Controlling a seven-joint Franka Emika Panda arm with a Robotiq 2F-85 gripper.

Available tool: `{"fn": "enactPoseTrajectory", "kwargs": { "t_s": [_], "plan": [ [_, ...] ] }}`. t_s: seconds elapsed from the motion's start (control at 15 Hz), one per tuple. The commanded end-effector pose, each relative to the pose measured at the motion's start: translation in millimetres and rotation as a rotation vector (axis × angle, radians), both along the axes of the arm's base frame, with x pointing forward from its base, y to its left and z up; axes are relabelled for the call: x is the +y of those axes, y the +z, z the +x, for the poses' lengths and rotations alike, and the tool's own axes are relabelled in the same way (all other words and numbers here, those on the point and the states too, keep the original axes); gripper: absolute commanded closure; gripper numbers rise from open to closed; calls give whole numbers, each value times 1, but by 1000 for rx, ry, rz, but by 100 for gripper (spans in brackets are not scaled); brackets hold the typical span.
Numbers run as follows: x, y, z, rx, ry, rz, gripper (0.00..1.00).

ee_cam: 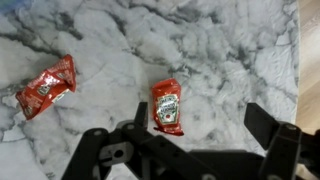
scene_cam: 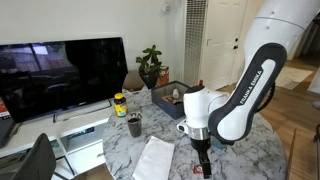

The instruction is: Pick up the silver cup and place it the right way up on the table, pick up the red ketchup sachets on the table and put them in the silver cup one by one

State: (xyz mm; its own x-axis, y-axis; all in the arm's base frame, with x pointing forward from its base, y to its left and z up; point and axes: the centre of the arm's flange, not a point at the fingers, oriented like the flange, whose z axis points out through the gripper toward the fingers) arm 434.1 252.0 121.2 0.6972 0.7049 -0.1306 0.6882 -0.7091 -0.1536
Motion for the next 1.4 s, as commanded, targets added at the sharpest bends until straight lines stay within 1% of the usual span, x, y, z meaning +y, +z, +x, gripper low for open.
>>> {"fn": "enactPoseTrajectory", "kwargs": {
  "t_s": [0.0,0.07,0.13,0.2,0.27,0.33,0.4,0.47,0.67,0.73,0.8,0.87,0.93,1.2,1.33],
  "plan": [
    [3,-18,8,9,34,5,23],
    [3,-20,9,9,36,7,32],
    [3,-21,9,9,37,7,37],
    [3,-23,10,0,50,7,42],
    [4,-24,11,-2,48,3,44],
    [4,-25,12,-5,51,1,35],
    [4,-26,14,-13,47,-6,19],
    [3,-27,15,-16,48,-6,19],
    [-2,-29,19,-26,41,-17,0],
    [-3,-31,20,-24,39,-14,0],
    [-3,-33,21,-21,38,-14,17],
    [-4,-35,22,-17,37,-16,30],
    [-5,-37,21,-13,36,-14,31],
    [-7,-40,22,-3,31,-13,62],
    [-8,-37,23,-9,25,-10,76]
  ]
}}
